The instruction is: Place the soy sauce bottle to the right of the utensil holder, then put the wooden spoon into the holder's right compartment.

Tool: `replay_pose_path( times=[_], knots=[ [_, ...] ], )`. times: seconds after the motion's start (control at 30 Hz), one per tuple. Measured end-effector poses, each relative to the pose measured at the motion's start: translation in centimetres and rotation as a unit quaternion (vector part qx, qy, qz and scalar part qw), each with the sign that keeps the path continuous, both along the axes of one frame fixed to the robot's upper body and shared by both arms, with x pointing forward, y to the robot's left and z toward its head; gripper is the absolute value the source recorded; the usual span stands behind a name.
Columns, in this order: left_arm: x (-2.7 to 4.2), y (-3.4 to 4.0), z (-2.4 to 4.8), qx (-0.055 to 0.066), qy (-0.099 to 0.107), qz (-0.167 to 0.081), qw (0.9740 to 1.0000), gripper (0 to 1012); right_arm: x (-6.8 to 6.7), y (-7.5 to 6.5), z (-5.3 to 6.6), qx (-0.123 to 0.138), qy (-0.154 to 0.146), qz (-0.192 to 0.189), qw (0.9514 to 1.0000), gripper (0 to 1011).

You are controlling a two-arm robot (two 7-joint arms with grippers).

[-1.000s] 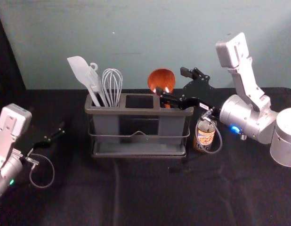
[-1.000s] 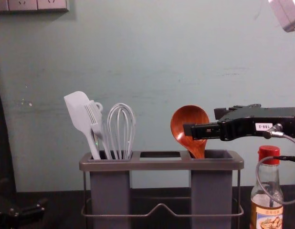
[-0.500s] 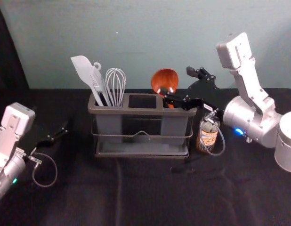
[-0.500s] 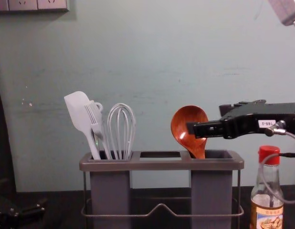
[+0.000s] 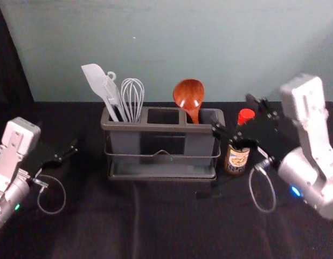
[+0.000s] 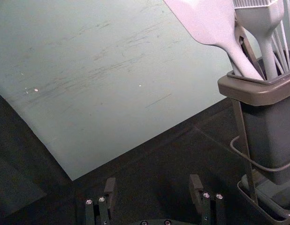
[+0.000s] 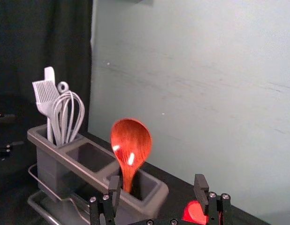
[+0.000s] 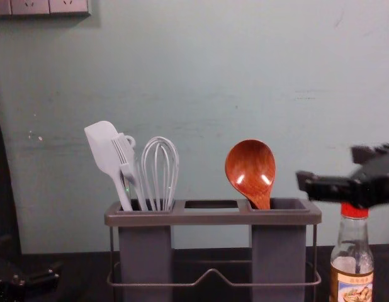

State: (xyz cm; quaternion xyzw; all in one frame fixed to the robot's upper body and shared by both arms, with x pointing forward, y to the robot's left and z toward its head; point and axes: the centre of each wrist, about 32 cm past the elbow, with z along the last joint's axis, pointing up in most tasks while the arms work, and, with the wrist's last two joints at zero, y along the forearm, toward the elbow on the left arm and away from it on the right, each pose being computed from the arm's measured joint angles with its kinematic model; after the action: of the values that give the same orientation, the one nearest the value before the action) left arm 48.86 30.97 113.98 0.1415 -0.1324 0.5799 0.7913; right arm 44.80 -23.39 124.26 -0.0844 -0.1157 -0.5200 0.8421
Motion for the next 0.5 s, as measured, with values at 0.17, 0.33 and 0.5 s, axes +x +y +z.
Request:
replay_pose_path(
  times=[0.17, 0.33, 0.5],
  knots=[
    [0.0, 0.0, 0.0, 0.0, 0.0, 0.0, 1.0, 1011, -2.1, -0.5, -2.6, 0.015, -0.018, -0.019, 0.9996, 1002],
    [0.0, 0.0, 0.0, 0.0, 0.0, 0.0, 1.0, 1011, -3.8, -0.4, -4.8, 0.017, -0.033, -0.038, 0.9986, 1002],
    [0.0, 0.0, 0.0, 0.0, 0.0, 0.0, 1.0, 1012, -5.5, 0.5, -7.8, 0.016, -0.059, -0.07, 0.9957, 1003]
  ],
)
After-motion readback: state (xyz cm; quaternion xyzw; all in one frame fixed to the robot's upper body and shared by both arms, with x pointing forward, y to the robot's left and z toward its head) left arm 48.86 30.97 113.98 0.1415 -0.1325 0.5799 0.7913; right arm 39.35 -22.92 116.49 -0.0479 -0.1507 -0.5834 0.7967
